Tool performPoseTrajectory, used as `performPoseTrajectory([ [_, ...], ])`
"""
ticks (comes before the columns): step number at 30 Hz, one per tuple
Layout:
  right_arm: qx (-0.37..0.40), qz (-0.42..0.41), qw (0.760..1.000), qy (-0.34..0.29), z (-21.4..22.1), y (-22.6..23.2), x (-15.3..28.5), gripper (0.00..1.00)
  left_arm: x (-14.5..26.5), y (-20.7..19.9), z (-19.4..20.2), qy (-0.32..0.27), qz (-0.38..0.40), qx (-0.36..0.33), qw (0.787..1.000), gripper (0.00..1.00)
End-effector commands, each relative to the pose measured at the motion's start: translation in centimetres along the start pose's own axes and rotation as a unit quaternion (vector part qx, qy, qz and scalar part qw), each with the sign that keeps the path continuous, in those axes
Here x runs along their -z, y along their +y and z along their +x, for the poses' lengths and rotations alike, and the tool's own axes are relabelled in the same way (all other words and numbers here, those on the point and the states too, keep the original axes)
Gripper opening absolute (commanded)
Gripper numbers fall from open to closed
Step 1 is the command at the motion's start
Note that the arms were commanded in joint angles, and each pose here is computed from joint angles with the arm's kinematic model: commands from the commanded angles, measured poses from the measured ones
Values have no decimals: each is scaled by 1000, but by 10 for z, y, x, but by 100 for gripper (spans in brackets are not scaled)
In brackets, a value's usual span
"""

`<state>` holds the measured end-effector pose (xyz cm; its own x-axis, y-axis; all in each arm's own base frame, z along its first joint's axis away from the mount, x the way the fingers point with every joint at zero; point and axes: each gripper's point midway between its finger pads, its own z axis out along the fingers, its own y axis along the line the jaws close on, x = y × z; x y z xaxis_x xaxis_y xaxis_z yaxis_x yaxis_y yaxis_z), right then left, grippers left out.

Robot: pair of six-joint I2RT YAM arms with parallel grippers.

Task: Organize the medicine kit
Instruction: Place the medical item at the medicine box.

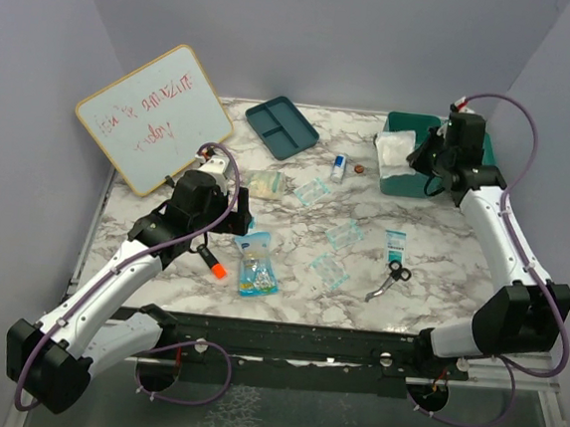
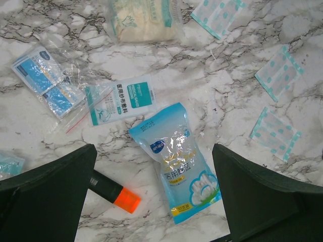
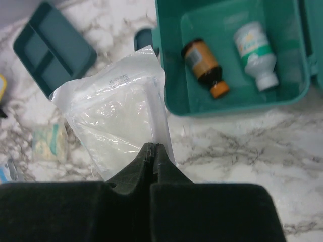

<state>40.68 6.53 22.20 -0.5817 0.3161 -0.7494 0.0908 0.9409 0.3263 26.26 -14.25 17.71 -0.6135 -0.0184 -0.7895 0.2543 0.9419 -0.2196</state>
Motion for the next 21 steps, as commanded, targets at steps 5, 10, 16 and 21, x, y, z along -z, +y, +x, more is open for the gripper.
performPoseTrajectory([
  [5,13,94,992,-88,-90,-21,-31,1,2,-4,2,-3,16,-3,1000,99],
  [10,30,141,986,-80,-108,-44,-69,1,2,-5,3,-2,17,-3,1000,99],
  [16,44,184,981,-49,-98,-66,-111,1,3,-5,2,-5,19,-3,1000,99],
  [21,43,177,983,-16,-72,-72,-143,1,4,-6,1,-6,22,-3,1000,99],
])
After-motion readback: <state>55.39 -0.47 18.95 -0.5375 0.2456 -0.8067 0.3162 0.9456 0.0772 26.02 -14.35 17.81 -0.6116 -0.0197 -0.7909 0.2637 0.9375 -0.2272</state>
